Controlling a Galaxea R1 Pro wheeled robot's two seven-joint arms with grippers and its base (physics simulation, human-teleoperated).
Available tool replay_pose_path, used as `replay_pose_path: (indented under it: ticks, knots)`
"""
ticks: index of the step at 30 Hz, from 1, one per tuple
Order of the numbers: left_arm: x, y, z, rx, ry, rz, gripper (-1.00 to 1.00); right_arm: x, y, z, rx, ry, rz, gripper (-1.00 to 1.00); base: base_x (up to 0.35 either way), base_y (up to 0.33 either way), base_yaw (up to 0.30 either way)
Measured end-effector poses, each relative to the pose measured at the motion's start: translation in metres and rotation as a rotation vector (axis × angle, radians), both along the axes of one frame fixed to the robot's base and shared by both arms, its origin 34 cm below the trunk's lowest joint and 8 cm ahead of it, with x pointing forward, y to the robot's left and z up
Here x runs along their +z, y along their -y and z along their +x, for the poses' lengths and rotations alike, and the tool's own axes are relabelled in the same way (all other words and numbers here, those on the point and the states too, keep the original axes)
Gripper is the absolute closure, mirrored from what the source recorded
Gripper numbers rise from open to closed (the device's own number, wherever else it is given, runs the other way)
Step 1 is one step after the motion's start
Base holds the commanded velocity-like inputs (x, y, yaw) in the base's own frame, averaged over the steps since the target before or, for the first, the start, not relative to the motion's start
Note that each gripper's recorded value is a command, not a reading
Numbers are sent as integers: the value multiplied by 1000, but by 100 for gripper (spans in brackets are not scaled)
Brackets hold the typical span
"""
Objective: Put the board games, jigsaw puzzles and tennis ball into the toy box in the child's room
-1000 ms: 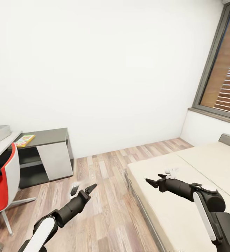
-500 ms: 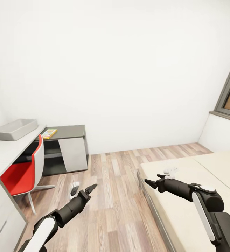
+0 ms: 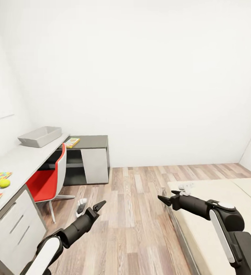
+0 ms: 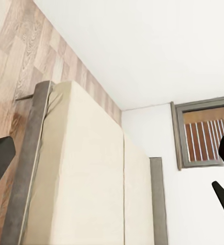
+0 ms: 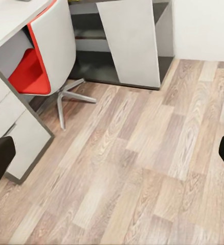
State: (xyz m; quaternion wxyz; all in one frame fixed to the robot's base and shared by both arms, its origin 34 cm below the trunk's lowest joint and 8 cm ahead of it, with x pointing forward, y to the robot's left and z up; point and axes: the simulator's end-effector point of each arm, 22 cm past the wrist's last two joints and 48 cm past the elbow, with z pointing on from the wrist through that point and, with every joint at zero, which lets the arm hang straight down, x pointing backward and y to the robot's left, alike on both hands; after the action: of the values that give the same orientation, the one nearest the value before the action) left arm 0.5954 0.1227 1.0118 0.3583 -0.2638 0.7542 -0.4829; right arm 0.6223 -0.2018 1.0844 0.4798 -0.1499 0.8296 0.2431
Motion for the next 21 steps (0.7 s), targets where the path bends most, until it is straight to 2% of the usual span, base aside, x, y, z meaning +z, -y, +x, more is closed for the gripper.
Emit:
replay_pose_path:
  ticks: [9,21]
  knots:
    - [0,0,0,-1,-1,1,-100,0,0,0,0,0,0,-100,-51,0,75]
    - [0,0,0,-3,-1,1,-100,0,0,0,-1,-1,0,-100,-261,0,12]
